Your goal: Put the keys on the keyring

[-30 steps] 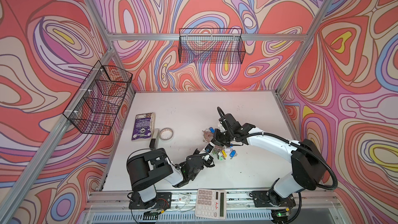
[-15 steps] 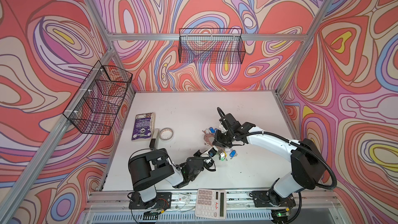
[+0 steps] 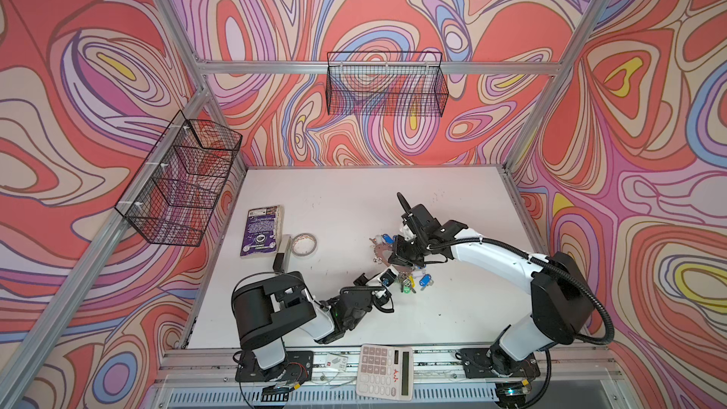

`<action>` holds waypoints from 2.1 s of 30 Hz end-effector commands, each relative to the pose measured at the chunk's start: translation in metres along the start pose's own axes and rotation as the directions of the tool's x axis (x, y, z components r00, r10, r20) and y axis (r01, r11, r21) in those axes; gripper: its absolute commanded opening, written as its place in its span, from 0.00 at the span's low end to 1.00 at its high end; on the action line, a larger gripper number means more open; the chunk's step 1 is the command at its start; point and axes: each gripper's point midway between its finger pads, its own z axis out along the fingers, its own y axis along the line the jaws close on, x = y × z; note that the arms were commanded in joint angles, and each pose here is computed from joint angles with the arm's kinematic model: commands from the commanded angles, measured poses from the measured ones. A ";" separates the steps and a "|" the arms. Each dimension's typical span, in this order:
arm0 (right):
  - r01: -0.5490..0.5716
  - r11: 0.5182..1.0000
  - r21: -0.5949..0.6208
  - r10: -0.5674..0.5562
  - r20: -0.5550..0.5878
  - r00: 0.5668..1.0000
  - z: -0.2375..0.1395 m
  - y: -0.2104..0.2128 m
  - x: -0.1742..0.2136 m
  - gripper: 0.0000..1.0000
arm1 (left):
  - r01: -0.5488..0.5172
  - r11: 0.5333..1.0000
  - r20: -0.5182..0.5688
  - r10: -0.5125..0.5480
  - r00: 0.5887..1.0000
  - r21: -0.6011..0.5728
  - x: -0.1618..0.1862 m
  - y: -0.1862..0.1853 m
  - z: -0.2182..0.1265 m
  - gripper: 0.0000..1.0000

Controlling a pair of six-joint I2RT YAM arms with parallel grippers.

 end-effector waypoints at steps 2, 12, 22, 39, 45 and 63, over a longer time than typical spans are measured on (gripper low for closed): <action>0.024 1.000 -0.007 -0.023 0.134 0.991 -0.012 0.002 -0.037 0.03 | 0.026 0.999 0.063 -0.028 0.998 0.033 -0.018 -0.007 -0.005 0.00; 0.028 1.000 0.012 -0.030 0.199 0.980 -0.020 -0.013 -0.057 0.08 | 0.035 0.998 0.077 -0.039 0.996 0.043 -0.023 -0.007 -0.007 0.00; 0.271 0.959 -0.080 -0.238 0.290 0.927 -0.044 0.008 -0.054 0.41 | 0.037 0.999 0.096 -0.039 0.995 0.024 -0.031 -0.003 -0.008 0.00; 0.464 0.829 -0.311 -0.212 0.594 0.776 -0.099 0.010 -0.080 0.64 | 0.154 0.987 0.209 -0.143 0.967 -0.040 -0.079 0.045 -0.004 0.00; 0.565 0.746 -0.352 -0.208 0.683 0.700 -0.125 0.034 -0.085 0.66 | 0.286 0.957 0.261 -0.288 0.921 0.048 -0.109 0.077 0.002 0.00; 0.798 0.527 -0.294 -0.280 0.826 0.489 -0.154 0.053 -0.064 0.81 | 0.325 0.853 0.353 -0.476 0.805 0.409 -0.163 0.103 -0.012 0.00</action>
